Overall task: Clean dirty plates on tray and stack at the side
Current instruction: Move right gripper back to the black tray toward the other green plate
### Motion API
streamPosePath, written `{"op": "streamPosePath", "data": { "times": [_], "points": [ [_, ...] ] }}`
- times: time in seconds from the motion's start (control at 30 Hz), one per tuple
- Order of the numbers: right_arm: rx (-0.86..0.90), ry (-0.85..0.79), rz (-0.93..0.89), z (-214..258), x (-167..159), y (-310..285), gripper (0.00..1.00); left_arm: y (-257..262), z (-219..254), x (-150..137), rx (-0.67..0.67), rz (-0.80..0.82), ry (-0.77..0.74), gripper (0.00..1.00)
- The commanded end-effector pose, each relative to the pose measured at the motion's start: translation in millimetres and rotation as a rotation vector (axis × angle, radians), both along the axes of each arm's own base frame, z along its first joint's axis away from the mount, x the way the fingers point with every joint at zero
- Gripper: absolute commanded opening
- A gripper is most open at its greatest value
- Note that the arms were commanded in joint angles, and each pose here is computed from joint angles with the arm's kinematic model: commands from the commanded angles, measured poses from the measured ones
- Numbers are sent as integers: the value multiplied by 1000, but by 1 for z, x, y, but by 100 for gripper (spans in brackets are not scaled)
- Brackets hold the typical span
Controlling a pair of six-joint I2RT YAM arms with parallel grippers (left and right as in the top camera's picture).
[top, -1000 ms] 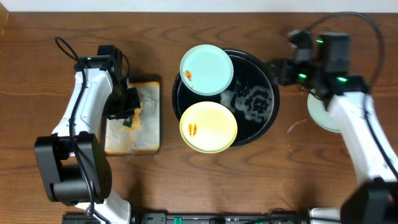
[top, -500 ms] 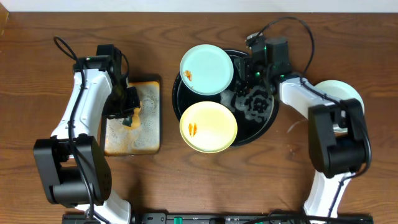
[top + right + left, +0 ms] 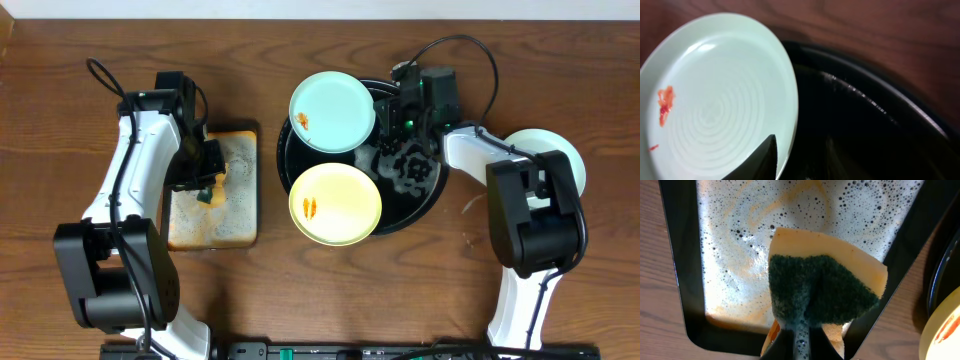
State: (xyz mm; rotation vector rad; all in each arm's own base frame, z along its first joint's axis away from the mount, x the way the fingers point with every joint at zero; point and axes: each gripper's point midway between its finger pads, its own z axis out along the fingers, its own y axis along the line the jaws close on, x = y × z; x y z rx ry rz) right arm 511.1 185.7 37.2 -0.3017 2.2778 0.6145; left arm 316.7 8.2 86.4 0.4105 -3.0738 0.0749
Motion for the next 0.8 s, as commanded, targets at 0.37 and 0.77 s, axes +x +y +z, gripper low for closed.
{"op": "streamPosePath", "data": {
  "times": [0.37, 0.77],
  "points": [
    [-6, 58, 17, -24, -10, 11, 8, -1, 8, 0, -13, -13, -24, 8],
    [24, 112, -49, -10, -13, 1, 1, -1, 8, 0, -13, -13, -24, 8]
  ]
}}
